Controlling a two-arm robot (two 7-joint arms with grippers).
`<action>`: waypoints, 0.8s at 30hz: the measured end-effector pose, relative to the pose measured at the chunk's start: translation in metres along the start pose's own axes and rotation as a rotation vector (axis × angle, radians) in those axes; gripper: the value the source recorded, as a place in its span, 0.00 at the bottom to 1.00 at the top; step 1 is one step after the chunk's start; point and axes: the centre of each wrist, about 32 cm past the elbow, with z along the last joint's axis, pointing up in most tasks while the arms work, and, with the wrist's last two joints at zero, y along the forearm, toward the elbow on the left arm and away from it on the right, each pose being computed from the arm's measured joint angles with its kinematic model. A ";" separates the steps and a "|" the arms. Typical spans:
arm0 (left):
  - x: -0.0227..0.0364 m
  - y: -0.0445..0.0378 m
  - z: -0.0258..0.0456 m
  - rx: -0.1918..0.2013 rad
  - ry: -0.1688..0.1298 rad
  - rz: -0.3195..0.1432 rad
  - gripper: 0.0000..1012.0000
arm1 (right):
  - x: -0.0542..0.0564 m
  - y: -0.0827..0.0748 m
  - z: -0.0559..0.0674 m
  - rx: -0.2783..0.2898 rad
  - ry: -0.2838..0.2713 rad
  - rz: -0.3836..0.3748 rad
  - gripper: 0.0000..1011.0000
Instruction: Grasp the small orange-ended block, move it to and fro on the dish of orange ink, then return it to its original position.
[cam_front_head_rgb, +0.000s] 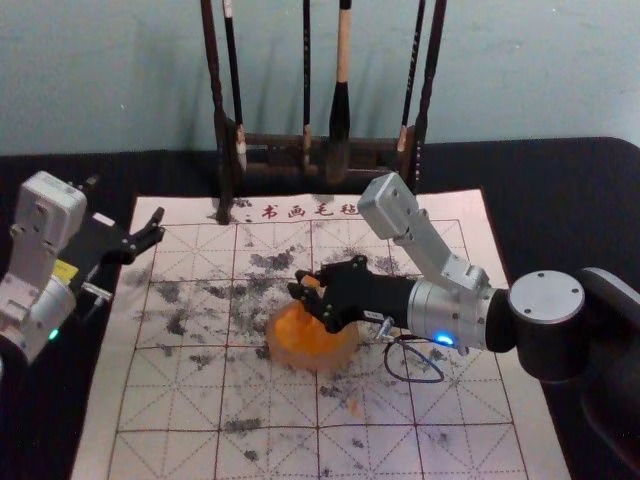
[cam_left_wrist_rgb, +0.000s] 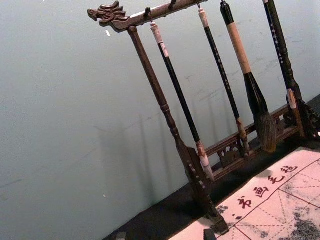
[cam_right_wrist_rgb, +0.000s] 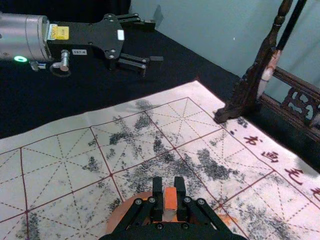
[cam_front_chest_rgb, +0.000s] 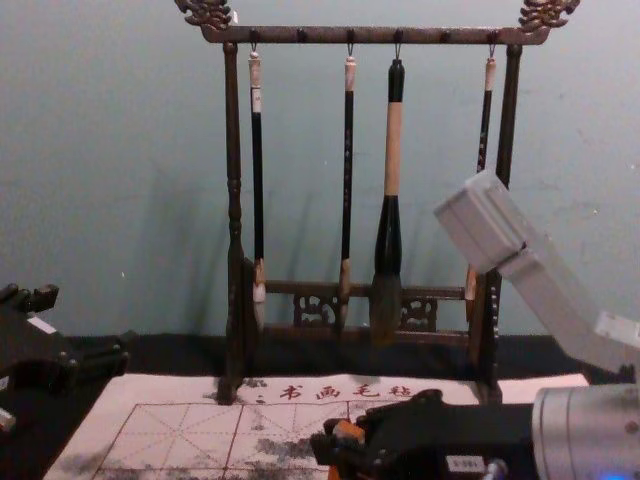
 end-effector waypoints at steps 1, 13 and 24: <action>0.0000 0.0000 0.0000 0.000 0.000 0.000 0.99 | 0.000 0.000 0.000 0.000 0.000 0.000 0.13; 0.0000 0.0000 0.0000 0.000 0.000 0.000 0.99 | 0.004 -0.005 -0.001 0.000 0.004 -0.020 0.13; 0.0000 0.0000 0.0000 0.000 0.000 0.000 0.99 | 0.004 -0.010 -0.002 0.000 0.005 -0.024 0.13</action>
